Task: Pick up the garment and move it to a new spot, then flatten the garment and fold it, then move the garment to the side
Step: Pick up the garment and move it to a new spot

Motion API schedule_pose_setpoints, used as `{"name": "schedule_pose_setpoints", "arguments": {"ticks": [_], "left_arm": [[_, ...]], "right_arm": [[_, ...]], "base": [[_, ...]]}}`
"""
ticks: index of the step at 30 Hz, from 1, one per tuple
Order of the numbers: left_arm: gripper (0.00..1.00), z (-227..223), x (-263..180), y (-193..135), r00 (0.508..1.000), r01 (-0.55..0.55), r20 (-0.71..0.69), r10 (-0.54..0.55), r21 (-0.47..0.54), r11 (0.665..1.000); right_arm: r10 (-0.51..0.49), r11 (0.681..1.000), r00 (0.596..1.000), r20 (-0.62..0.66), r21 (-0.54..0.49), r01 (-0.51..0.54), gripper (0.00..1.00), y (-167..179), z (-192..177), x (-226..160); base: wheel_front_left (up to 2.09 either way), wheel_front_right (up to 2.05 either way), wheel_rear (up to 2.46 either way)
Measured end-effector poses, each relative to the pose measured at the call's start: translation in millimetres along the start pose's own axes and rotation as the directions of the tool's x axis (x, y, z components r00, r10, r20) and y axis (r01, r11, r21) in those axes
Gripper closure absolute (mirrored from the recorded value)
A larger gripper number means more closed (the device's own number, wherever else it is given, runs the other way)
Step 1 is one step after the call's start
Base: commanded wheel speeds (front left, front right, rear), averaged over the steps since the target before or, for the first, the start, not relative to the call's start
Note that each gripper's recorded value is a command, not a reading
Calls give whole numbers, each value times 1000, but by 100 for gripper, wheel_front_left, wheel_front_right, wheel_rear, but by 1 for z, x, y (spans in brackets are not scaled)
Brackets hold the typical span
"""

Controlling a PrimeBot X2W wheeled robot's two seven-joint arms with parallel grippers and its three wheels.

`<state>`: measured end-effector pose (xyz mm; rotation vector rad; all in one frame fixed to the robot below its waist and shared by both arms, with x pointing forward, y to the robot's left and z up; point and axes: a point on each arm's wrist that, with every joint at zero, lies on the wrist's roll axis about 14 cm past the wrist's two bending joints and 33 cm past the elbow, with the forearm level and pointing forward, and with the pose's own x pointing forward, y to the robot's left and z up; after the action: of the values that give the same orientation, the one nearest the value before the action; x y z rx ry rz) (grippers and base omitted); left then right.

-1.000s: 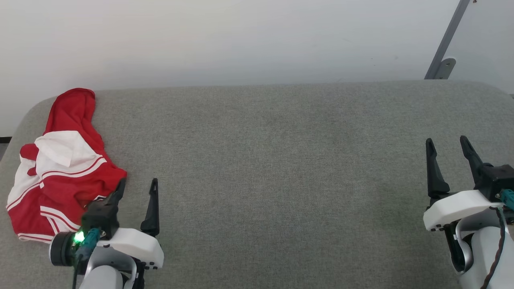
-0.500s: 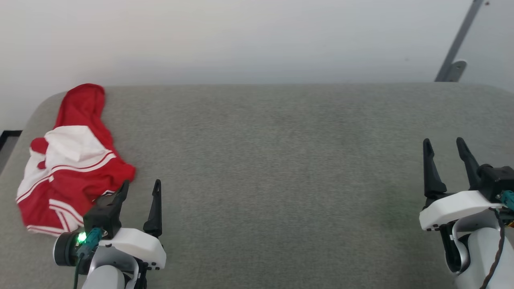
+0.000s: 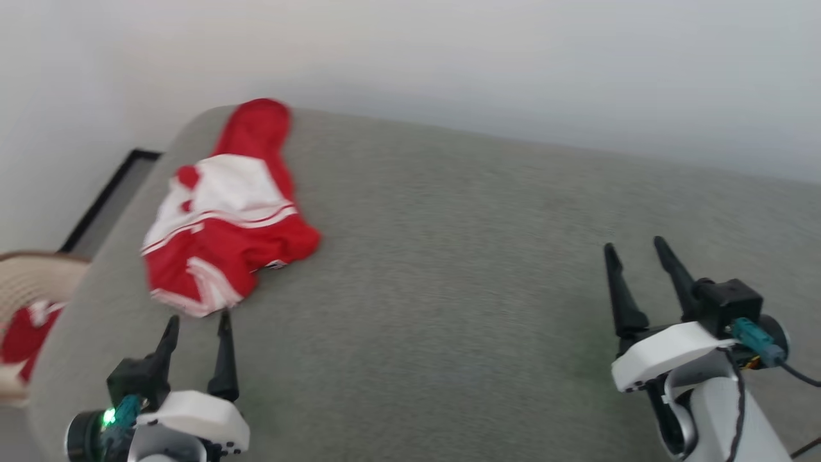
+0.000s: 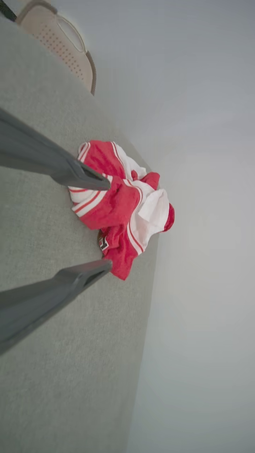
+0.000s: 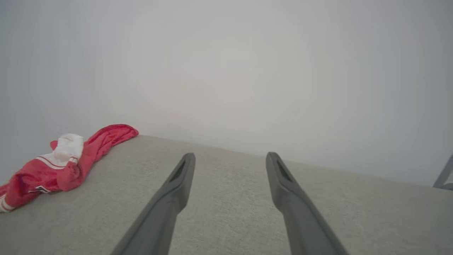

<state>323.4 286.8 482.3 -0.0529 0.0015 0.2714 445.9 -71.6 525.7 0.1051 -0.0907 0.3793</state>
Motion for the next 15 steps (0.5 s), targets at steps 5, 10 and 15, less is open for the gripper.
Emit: {"name": "schedule_pose_setpoints", "arguments": {"ticks": [5, 10, 15], "left_arm": [[0, 0, -31, 40, 990, -139, 9, 139, -14, 990], [0, 1, -64, 73, 967, -253, 18, 253, -26, 967], [0, 6, -95, 102, 928, -369, 39, 371, -33, 929]], "right_arm": [[140, 990, 990, -16, 32, -140, 0, 55, -8, 18], [269, 962, 963, -27, 63, -267, 0, 108, -14, 28], [384, 920, 923, -35, 97, -379, 0, 156, -20, 30]], "base": [[0, 0, 0], [0, 0, 0], [0, 0, 0]]}}
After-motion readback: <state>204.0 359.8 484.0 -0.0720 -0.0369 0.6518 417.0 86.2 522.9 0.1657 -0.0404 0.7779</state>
